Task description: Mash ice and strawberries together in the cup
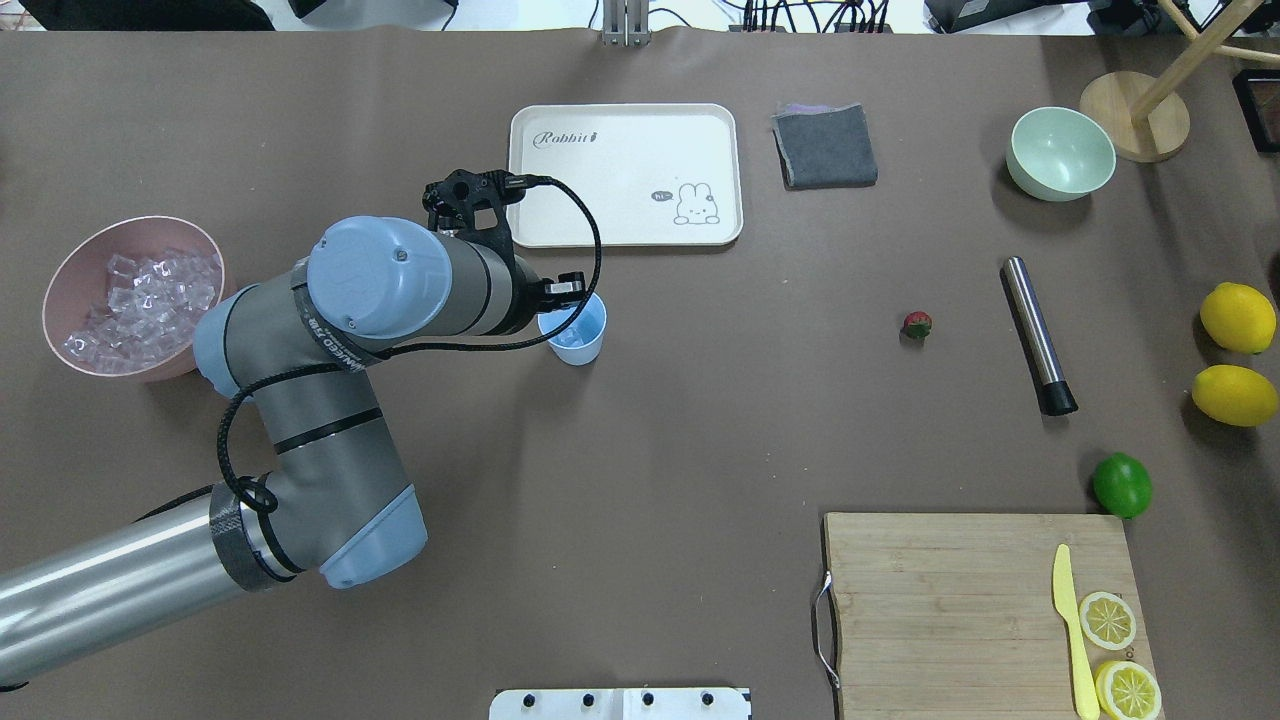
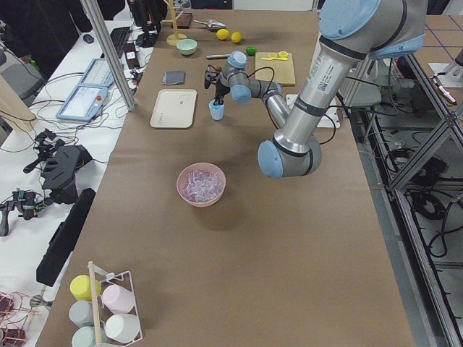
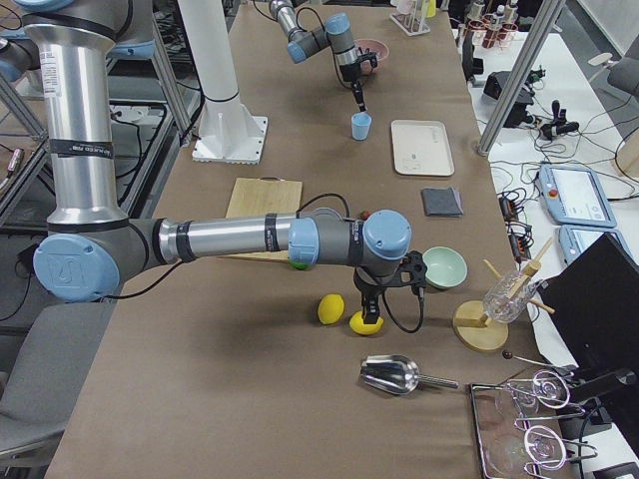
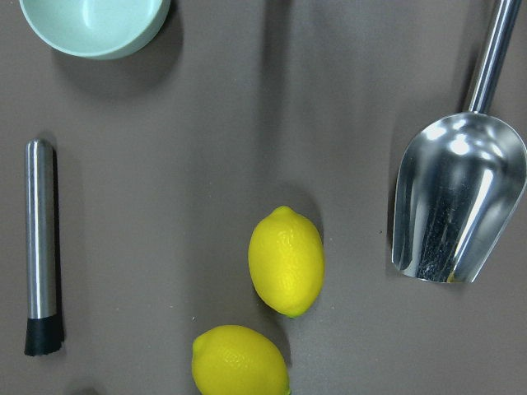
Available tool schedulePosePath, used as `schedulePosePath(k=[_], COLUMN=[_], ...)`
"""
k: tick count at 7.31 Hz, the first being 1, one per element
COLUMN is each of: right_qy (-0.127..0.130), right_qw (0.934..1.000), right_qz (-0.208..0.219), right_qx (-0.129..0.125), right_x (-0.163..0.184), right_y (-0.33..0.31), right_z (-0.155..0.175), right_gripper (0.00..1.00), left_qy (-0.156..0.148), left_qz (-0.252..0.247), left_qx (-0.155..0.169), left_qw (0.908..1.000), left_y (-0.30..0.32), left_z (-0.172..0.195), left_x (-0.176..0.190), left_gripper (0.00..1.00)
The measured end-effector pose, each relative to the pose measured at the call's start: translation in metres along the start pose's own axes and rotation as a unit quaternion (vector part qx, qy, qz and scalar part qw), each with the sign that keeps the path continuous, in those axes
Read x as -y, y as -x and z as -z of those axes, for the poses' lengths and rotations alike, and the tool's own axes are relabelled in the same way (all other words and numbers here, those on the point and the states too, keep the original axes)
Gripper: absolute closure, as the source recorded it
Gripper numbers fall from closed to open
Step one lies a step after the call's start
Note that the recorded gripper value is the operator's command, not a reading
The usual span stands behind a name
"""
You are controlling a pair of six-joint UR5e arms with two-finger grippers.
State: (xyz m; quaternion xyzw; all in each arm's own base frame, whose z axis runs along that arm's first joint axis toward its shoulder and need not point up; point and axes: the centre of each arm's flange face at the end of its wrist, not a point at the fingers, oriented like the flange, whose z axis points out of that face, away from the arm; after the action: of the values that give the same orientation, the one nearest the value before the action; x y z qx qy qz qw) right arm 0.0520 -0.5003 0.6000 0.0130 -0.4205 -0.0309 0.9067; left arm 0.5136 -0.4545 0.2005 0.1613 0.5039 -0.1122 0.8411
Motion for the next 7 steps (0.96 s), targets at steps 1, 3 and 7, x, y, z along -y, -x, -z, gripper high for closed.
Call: schedulePosePath(k=[1, 3, 7], right_qy=[0.000, 0.000, -0.001], right_qw=[1.0000, 1.0000, 1.0000], right_qz=[0.000, 0.000, 0.002], right_qx=[0.000, 0.000, 0.000], right_x=[0.000, 0.001, 0.003], right_y=[0.000, 0.000, 0.002], right_z=[0.000, 0.000, 0.001], right_gripper=[0.00, 0.00, 0.00], left_qy=[0.002, 0.004, 0.000], left_qz=[-0.001, -0.002, -0.004], left_qx=[-0.001, 0.000, -0.004], left_qw=[1.0000, 1.0000, 1.0000], left_y=[-0.003, -0.006, -0.008], left_z=[-0.002, -0.005, 0.004], left_x=[-0.003, -0.005, 0.002], left_gripper=[1.00, 0.03, 0.02])
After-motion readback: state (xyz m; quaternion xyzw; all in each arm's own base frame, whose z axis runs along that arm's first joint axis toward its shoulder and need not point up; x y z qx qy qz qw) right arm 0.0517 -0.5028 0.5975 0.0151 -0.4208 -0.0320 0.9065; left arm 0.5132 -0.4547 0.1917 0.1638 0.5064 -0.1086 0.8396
